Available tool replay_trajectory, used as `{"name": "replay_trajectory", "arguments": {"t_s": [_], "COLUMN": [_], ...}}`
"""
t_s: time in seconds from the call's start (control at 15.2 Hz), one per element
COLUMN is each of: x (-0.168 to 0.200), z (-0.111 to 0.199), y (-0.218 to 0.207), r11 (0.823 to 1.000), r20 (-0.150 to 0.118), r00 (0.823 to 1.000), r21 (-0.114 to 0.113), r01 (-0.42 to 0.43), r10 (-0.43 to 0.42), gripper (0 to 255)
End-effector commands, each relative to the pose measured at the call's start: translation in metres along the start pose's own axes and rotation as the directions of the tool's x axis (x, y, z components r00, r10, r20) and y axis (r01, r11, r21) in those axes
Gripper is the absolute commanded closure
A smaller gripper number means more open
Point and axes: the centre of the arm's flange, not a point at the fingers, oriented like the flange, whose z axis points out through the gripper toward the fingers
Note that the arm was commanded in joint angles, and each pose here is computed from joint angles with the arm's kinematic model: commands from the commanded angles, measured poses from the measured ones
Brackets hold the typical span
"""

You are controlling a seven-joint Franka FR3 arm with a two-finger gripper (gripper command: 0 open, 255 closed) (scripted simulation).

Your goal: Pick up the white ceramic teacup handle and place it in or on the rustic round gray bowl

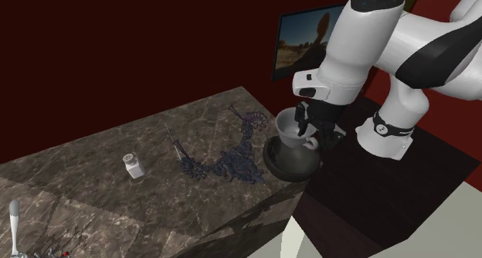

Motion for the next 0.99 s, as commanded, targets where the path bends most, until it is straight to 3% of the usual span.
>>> {"name": "replay_trajectory", "arguments": {"t_s": [0.0,0.66,0.73,0.92], "x": [0.001,0.001,0.001,0.001], "z": [0.011,0.023,0.023,0.023], "y": [-0.001,-0.001,-0.001,-0.001], "r11": [1.0,1.0,1.0,1.0], "r20": [-0.001,-0.001,-0.001,-0.001], "r00": [1.0,1.0,1.0,1.0], "r21": [0.0,0.0,0.0,0.0], "r01": [0.0,0.0,0.0,0.0], "r10": [0.0,0.0,0.0,0.0], "gripper": [255,255,0,0]}}
